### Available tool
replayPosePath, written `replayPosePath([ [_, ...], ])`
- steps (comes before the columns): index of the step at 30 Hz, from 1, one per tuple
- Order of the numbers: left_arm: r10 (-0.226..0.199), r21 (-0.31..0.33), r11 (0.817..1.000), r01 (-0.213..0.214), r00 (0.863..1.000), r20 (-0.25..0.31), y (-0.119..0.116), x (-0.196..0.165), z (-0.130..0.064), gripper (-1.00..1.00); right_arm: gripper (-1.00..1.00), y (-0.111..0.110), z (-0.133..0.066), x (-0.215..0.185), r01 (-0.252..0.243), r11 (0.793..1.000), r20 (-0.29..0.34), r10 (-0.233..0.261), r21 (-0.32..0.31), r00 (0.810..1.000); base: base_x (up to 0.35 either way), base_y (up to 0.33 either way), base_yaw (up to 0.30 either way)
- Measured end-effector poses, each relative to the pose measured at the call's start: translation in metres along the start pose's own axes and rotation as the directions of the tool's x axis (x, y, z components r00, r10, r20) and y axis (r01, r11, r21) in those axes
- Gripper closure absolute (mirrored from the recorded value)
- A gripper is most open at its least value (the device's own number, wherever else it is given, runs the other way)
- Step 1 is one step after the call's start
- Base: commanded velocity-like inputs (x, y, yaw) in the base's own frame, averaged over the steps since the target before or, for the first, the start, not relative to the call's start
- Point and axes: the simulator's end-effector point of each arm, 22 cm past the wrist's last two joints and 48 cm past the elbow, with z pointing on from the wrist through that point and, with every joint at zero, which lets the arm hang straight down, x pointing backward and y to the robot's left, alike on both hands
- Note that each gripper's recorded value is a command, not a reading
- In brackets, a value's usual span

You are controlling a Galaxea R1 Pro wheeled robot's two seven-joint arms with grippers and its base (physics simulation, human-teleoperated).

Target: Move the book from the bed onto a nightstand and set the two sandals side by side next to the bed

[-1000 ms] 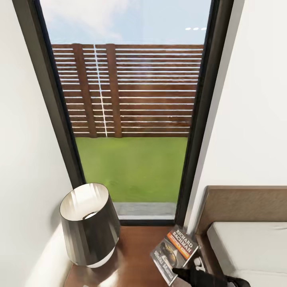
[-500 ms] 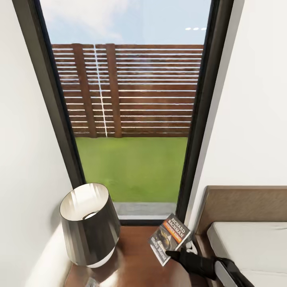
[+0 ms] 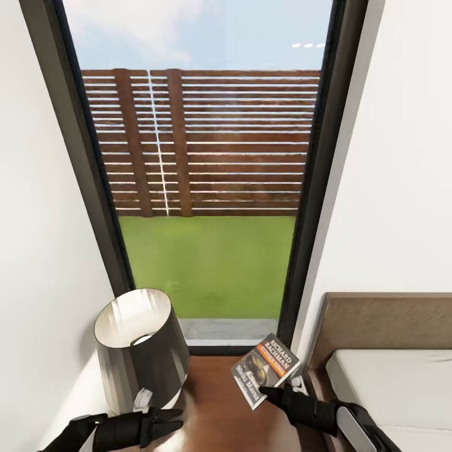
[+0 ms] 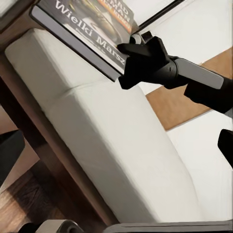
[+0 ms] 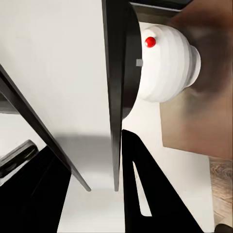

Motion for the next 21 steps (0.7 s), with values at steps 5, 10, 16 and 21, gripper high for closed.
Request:
replayPosePath([
  [5,-0.042,-0.005,0.999,0.042,0.999,-0.005,0.003,0.013,0.001,-1.0,1.0,0.003,0.001,0.005,-0.038,0.999,-0.018,0.038,-0.015,0.999,0.0,0.0,0.0],
  [10,-0.049,-0.008,0.999,0.049,0.999,-0.005,0.004,0.018,0.001,-1.0,1.0,0.019,0.019,0.03,-0.108,0.993,-0.095,0.103,-0.051,0.99,0.0,0.0,0.0],
  [16,-0.05,-0.009,0.999,0.05,0.999,-0.006,0.005,0.019,0.001,-1.0,1.0,0.031,0.032,0.042,-0.133,0.988,-0.125,0.122,-0.078,0.985,0.0,0.0,0.0],
  [21,-0.05,-0.031,0.998,0.05,0.999,-0.006,0.011,0.02,0.002,-1.0,1.0,0.031,0.033,0.044,-0.134,0.988,-0.128,0.123,-0.079,0.984,0.0,0.0,0.0],
])
